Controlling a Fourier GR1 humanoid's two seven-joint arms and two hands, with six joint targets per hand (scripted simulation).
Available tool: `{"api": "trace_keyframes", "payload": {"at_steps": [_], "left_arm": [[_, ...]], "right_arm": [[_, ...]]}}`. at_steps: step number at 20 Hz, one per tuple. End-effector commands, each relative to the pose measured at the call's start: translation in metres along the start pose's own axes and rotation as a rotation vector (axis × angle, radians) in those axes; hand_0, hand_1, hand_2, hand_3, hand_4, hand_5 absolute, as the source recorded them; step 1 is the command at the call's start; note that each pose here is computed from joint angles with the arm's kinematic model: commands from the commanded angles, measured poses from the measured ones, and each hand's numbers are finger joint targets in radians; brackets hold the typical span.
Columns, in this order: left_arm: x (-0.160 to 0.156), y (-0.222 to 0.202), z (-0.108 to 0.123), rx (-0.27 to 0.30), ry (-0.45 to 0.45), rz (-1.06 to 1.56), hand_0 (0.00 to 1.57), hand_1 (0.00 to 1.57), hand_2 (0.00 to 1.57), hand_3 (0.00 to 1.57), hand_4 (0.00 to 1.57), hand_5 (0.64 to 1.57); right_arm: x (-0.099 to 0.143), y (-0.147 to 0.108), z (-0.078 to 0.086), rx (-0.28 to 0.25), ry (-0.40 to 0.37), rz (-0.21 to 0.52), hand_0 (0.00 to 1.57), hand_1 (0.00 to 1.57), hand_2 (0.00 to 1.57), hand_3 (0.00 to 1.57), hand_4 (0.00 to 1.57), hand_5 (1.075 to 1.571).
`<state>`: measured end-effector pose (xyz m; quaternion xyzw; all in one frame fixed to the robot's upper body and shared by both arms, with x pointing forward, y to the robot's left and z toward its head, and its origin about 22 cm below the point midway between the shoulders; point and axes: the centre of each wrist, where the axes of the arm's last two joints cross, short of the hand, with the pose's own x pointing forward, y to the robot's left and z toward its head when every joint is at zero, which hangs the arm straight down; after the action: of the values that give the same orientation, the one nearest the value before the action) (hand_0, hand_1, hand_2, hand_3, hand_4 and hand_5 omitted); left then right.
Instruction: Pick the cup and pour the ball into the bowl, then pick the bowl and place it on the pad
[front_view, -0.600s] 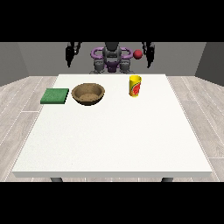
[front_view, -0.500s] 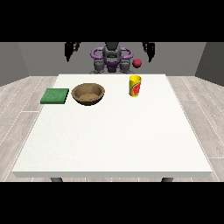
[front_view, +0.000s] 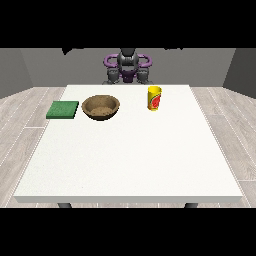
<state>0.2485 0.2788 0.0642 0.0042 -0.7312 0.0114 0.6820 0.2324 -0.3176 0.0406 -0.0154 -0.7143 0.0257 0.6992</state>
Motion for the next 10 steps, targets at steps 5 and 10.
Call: {"api": "trace_keyframes", "payload": {"at_steps": [5, 10], "left_arm": [[0.022, 0.038, -0.02, 0.042, -0.168, 0.028, 0.0, 0.0, 0.0, 0.0, 0.0, 1.544], [-0.001, 0.025, -0.03, 0.022, -0.208, 0.011, 0.0, 0.0, 0.0, 0.0, 0.0, 1.528]], "right_arm": [[0.011, -0.012, -0.007, 0.009, -0.13, -0.038, 0.0, 0.0, 0.0, 0.0, 0.0, 1.57], [0.004, -0.001, -0.019, 0.013, -0.181, -0.042, 0.0, 0.0, 0.0, 0.0, 0.0, 1.57]]}}
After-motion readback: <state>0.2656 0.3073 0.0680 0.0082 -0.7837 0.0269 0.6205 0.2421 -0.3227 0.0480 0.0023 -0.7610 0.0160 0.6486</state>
